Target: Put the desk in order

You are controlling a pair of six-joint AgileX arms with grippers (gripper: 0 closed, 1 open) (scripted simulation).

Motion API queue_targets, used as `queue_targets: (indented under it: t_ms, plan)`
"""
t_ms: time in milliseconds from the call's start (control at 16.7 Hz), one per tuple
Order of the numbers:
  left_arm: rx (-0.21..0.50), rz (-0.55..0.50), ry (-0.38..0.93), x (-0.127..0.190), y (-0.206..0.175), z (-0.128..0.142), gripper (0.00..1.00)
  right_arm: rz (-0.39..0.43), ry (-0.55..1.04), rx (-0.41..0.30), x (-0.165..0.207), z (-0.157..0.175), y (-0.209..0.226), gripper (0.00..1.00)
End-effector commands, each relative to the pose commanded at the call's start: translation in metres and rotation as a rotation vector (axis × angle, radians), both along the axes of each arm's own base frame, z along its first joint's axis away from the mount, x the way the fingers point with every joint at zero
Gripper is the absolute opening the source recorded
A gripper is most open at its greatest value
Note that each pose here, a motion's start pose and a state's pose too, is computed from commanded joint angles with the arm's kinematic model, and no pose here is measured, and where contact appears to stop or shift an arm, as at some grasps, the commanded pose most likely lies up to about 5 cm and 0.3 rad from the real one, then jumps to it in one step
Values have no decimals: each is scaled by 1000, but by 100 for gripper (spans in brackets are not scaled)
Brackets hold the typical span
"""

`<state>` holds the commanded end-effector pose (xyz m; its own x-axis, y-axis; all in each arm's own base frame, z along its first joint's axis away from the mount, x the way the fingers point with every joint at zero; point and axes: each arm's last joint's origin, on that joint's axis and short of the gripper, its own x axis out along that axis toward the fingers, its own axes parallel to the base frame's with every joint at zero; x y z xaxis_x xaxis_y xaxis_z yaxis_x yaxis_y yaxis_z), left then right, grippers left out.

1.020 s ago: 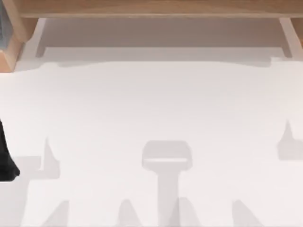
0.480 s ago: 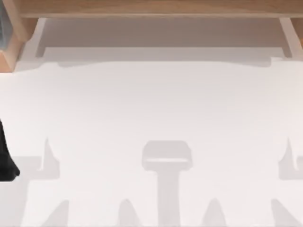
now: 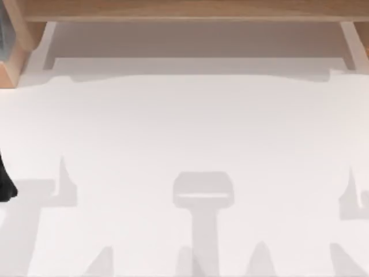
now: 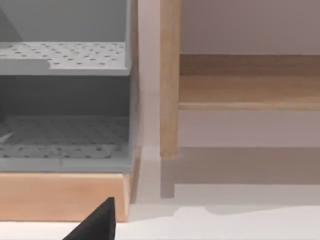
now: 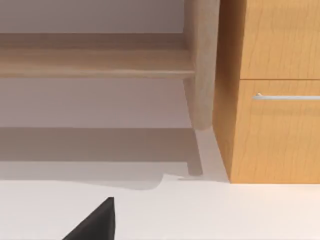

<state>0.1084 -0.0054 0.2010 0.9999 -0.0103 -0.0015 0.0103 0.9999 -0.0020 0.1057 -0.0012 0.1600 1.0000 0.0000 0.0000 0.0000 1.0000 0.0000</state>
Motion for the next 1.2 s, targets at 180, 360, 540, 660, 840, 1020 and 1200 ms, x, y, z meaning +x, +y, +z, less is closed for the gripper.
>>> queue_targets:
  t_ms: [180, 360, 540, 660, 840, 1020, 1200]
  plan:
    - [-1, -3, 4, 13, -6, 56, 100, 0, 0, 0, 0, 0, 0, 100]
    - [-3, -3, 4, 46, -17, 123, 100, 0, 0, 0, 0, 0, 0, 100]
    - [-4, -1, 3, 98, -40, 184, 100, 0, 0, 0, 0, 0, 0, 100]
    - [-6, -1, -1, 140, -62, 215, 100, 0, 0, 0, 0, 0, 0, 100]
    - [-9, -1, -9, 200, -103, 243, 100, 0, 0, 0, 0, 0, 0, 100]
    - [-10, -3, -10, 251, -148, 247, 100, 0, 0, 0, 0, 0, 0, 100]
    - [-10, -5, -10, 284, -185, 239, 100, 0, 0, 0, 0, 0, 0, 100]
